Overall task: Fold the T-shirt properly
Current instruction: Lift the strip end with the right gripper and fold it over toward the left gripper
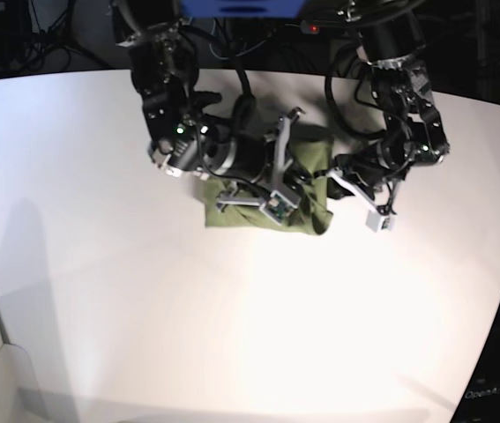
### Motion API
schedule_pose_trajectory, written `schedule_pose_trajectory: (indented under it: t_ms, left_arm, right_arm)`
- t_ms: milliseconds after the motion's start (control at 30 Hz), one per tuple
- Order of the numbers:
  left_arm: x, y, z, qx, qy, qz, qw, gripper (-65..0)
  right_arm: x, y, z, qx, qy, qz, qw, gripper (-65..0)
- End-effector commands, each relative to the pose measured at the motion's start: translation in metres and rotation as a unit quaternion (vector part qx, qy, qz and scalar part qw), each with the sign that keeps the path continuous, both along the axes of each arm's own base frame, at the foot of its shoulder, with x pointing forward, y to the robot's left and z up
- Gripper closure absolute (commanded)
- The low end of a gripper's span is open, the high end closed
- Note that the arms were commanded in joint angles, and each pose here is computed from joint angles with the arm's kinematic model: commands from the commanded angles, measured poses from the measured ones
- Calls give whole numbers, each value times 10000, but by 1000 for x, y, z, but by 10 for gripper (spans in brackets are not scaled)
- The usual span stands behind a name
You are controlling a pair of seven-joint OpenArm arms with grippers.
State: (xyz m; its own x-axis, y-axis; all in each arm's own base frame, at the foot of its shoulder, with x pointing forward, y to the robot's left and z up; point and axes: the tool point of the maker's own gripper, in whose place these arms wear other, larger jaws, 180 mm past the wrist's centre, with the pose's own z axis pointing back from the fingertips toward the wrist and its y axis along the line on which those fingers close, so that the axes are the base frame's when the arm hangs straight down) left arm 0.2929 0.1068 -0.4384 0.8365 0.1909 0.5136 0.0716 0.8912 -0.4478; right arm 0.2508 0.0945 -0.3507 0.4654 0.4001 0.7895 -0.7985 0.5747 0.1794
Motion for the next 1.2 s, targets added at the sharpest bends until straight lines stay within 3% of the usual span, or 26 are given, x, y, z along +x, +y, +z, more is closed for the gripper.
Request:
schedule_pose_trajectory:
  t_ms: [0, 100, 333, 400, 600, 800, 1167]
  left_arm:
    - [1, 0, 2, 59, 9, -60, 10000, -28]
    - [1, 0, 3, 60, 8, -63, 10000, -28]
    - [0, 2, 2, 76, 20, -62, 9999, -28]
    - [0, 3, 2, 79, 15, -46, 10000, -28]
    - [-1, 13, 1, 187, 31, -35, 9998, -28]
    - [-6, 13, -2, 193, 92, -41, 9998, -28]
    - [-6, 12, -2, 186, 91, -56, 9998, -28]
  right_arm:
    - [8, 11, 20, 320, -204, -22, 9993, -10]
    - [12, 11, 22, 307, -260, -17, 9992, -41]
    - [11, 12, 21, 282, -254, 20, 9993, -341]
    - [5, 17, 19, 185, -207, 179, 9995, -399]
    - [4, 19, 27, 202, -337, 237, 9989, -406]
    - [7, -5, 25, -95, -529, 213, 9983, -406]
    - [3, -7, -1, -237, -176, 224, 9993, -414]
